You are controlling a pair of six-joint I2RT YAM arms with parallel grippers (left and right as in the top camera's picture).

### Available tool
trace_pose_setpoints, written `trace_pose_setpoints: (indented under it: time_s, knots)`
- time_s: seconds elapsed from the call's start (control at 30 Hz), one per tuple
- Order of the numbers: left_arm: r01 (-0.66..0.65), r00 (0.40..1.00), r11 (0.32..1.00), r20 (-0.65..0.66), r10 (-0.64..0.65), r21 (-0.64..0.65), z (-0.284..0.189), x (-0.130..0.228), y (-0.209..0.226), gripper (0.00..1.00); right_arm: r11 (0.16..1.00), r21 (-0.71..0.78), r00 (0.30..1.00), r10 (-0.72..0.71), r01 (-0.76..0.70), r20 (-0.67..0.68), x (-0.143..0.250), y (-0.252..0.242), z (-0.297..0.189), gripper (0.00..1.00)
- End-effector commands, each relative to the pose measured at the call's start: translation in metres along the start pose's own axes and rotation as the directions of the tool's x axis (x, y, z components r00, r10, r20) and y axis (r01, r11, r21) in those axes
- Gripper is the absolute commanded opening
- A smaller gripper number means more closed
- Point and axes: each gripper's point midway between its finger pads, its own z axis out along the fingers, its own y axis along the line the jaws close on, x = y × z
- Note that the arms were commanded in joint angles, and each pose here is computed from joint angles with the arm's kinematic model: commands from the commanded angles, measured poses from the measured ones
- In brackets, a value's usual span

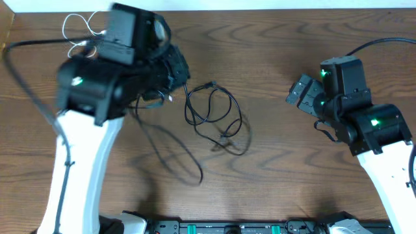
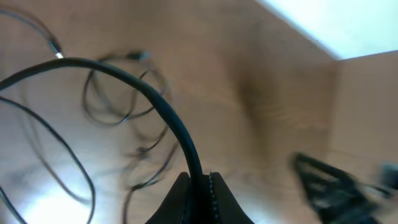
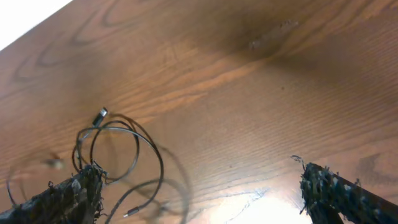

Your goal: Untangle cables

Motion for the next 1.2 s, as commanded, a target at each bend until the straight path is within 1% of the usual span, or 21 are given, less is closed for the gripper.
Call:
trace_pose_setpoints:
  time_s: [0.0, 0.2, 0.4, 0.47, 0.53, 0.6, 0.67, 0.73, 0.83, 0.9, 1.0, 1.17]
  knots:
    - [-0.085, 0.991, 0.989, 0.110, 0.071, 0.124, -0.046, -0.012, -0.033, 0.08, 1.000, 0.005, 1.000, -0.012, 0.012, -0.009, -0.001, 0.000, 0.001, 0.99]
    - [-0.191, 0.941, 0.943, 0.323, 0.098, 0.272, -0.120, -0.030, -0.075, 0.07, 0.999, 0.024, 0.999, -0.034, 0.035, -0.032, 0.003, -0.002, 0.006, 0.99]
    - [-0.246, 0.885, 0.888, 0.464, 0.041, 0.389, -0.170, -0.045, -0.105, 0.07, 0.999, 0.035, 0.998, -0.040, 0.042, -0.046, 0.006, -0.005, 0.006, 0.99]
    - [-0.256, 0.851, 0.889, 0.526, 0.019, 0.381, -0.182, -0.056, -0.107, 0.07, 0.998, 0.037, 0.997, -0.053, 0.055, -0.050, 0.007, -0.006, 0.006, 0.99]
    - [-0.247, 0.802, 0.911, 0.597, 0.000, 0.332, -0.189, -0.070, -0.100, 0.08, 0.997, 0.041, 0.997, -0.056, 0.059, -0.056, 0.008, -0.007, 0.006, 0.99]
    - [-0.239, 0.732, 0.941, 0.681, 0.013, 0.239, -0.197, -0.087, -0.088, 0.08, 0.997, 0.046, 0.996, -0.057, 0.060, -0.061, 0.009, -0.008, 0.006, 0.99]
    - [-0.179, 0.649, 0.977, 0.760, 0.026, 0.120, -0.206, -0.105, -0.067, 0.08, 0.997, 0.051, 0.996, -0.058, 0.061, -0.068, 0.011, -0.009, 0.006, 0.99]
    - [-0.061, 0.560, 0.998, 0.828, 0.031, 0.003, -0.218, -0.120, -0.039, 0.07, 0.997, 0.054, 0.996, -0.058, 0.062, -0.073, 0.012, -0.010, 0.006, 0.99]
    - [0.098, 0.445, 0.986, 0.892, 0.079, -0.136, -0.239, -0.132, -0.005, 0.07, 0.996, 0.054, 0.995, -0.061, 0.065, -0.073, 0.012, -0.010, 0.006, 0.99]
    - [0.211, 0.375, 0.952, 0.918, 0.129, -0.220, -0.255, -0.137, 0.018, 0.07, 0.997, 0.050, 0.995, -0.061, 0.065, -0.075, 0.013, -0.010, 0.006, 0.99]
    - [0.343, 0.316, 0.895, 0.932, 0.177, -0.286, -0.268, -0.143, 0.045, 0.08, 0.997, 0.036, 0.994, -0.060, 0.064, -0.087, 0.015, -0.007, 0.006, 0.99]
    - [0.482, 0.283, 0.817, 0.939, 0.196, -0.316, -0.267, -0.165, 0.087, 0.08, 0.998, 0.022, 0.993, -0.060, 0.063, -0.099, 0.017, -0.005, 0.006, 0.99]
